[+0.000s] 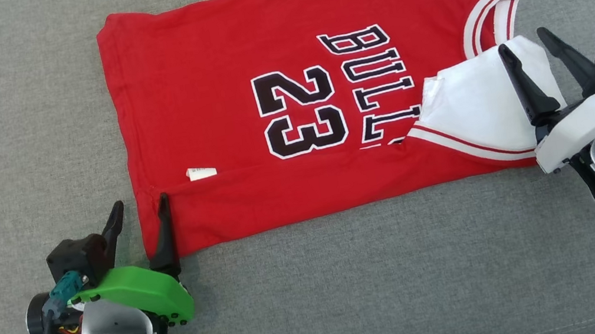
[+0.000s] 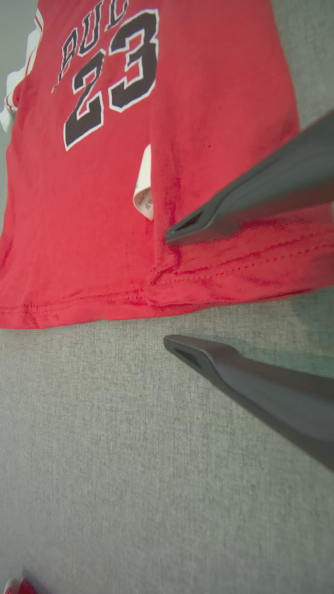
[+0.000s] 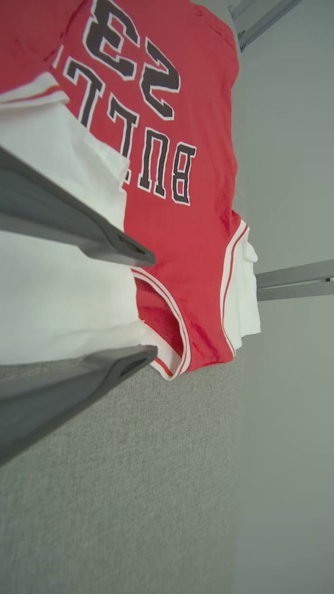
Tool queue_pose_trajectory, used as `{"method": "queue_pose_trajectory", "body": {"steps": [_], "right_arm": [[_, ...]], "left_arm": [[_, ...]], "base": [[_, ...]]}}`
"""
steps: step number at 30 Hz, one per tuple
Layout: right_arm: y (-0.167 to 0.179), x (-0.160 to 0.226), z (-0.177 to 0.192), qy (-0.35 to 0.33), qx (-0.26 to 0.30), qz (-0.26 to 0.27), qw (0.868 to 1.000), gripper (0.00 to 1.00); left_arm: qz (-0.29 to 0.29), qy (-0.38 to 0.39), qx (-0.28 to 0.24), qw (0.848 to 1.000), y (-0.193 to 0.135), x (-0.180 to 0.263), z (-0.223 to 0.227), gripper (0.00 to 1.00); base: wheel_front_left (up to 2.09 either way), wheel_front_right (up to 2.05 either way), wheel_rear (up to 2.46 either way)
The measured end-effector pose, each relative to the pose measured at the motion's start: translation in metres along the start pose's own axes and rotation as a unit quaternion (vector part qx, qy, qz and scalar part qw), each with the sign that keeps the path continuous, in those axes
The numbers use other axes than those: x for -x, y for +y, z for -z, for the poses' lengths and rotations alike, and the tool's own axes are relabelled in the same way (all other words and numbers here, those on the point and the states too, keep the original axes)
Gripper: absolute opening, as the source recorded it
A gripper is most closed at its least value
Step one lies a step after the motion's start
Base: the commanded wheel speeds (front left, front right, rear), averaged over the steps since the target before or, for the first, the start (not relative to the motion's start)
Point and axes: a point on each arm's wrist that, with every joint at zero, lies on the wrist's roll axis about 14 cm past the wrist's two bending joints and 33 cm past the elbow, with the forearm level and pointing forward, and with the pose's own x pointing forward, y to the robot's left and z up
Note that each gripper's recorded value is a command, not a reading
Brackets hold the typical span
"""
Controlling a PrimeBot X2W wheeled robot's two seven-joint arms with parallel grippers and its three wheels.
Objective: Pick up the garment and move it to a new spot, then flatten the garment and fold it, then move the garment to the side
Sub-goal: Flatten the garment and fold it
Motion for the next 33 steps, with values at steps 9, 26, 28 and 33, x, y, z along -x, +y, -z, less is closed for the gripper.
{"method": "queue_pose_trajectory", "body": {"steps": [9,26,28,33], "right_arm": [[0.01,0.04,-0.063,-0.116,0.036,0.022,0.992,1.0],[0.032,0.119,-0.06,-0.137,0.006,0.056,0.989,1.0],[0.032,0.12,-0.059,-0.136,0.006,0.057,0.989,1.0],[0.033,0.117,-0.057,-0.132,0.002,0.055,0.99,1.0]], "left_arm": [[-0.047,-0.155,-0.019,0.987,-0.002,0.026,-0.057,1.0],[-0.048,-0.215,-0.071,0.973,-0.022,0.064,-0.08,1.0],[-0.051,-0.213,-0.07,0.973,-0.021,0.064,-0.078,1.0],[-0.053,-0.209,-0.07,0.974,-0.019,0.062,-0.075,1.0]], "base": [[0.0,0.0,0.0],[0.0,0.0,0.0],[0.0,0.0,0.0],[0.0,0.0,0.0]]}}
